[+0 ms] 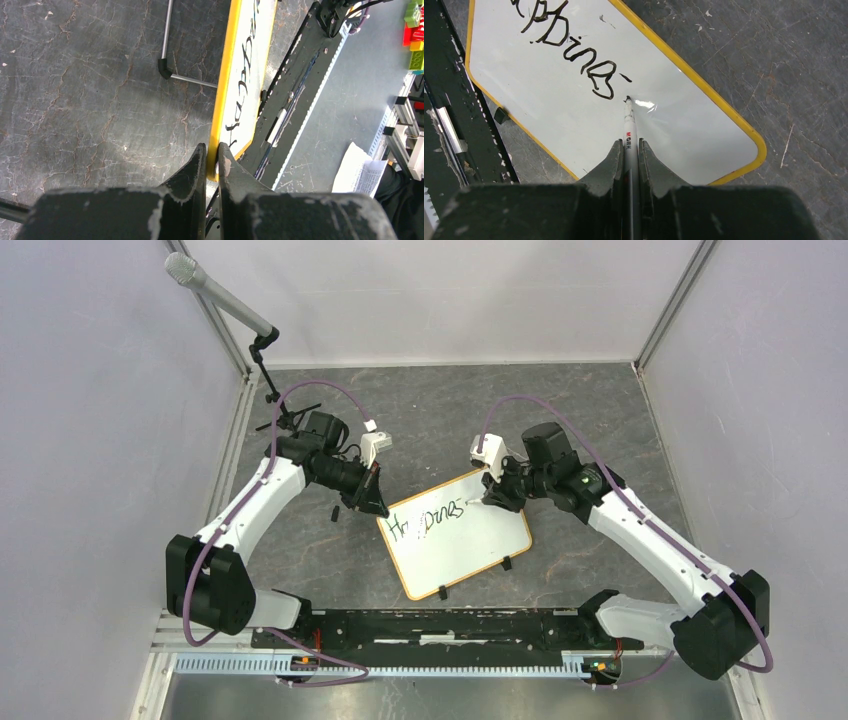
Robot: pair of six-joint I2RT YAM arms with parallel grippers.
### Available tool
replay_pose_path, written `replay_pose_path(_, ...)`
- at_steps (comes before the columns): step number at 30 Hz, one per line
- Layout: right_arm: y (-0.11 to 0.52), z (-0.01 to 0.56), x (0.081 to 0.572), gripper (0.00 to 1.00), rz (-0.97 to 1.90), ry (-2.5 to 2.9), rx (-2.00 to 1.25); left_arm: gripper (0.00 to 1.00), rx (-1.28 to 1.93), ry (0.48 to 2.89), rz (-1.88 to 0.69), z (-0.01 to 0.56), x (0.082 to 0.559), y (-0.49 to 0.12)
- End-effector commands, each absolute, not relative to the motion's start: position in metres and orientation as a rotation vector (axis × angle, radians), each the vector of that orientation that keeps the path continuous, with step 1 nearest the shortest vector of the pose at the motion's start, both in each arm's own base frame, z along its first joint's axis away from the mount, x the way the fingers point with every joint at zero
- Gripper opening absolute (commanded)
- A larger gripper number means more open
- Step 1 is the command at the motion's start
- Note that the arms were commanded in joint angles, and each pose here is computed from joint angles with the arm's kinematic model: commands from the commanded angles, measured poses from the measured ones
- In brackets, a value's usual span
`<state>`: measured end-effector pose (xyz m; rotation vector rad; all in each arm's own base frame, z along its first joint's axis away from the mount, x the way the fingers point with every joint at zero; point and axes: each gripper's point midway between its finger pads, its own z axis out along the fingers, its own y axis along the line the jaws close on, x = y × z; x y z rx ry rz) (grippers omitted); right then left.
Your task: Write a sentence on the whiteboard
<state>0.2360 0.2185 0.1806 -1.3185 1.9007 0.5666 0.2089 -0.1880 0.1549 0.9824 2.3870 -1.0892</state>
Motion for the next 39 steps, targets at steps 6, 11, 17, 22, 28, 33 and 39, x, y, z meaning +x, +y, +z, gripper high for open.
replay_pose_path(6,0.229,0.199,0.251,0.0,0.568,1.844,-1.289,0.02,1.022,2.473,-1.073,0.137,0.196,-0.188)
replay_pose_path(11,0.228,0.195,0.247,0.0,0.573,1.849,-1.305,0.02,1.021,2.474,-1.073,0.137,0.196,-0.188)
replay_pose_path(17,0.223,0.186,0.238,0.0,0.577,1.861,-1.332,0.02,1.02,2.473,-1.073,0.138,0.197,-0.188)
replay_pose_path(22,0.221,0.18,0.233,0.0,0.58,1.871,-1.35,0.02,1.021,2.474,-1.069,0.137,0.197,-0.188)
replay_pose_path(28,0.22,0.174,0.229,0.0,0.584,1.881,-1.374,0.02,1.021,2.475,-1.064,0.137,0.196,-0.187)
replay_pose_path(33,0.215,0.178,0.233,0.0,0.537,1.876,-1.373,0.02,1.02,2.477,-1.066,0.137,0.196,-0.188)
replay_pose_path(39,0.208,0.176,0.235,0.0,0.492,1.892,-1.372,0.02,1.019,2.48,-1.067,0.137,0.196,-0.188)
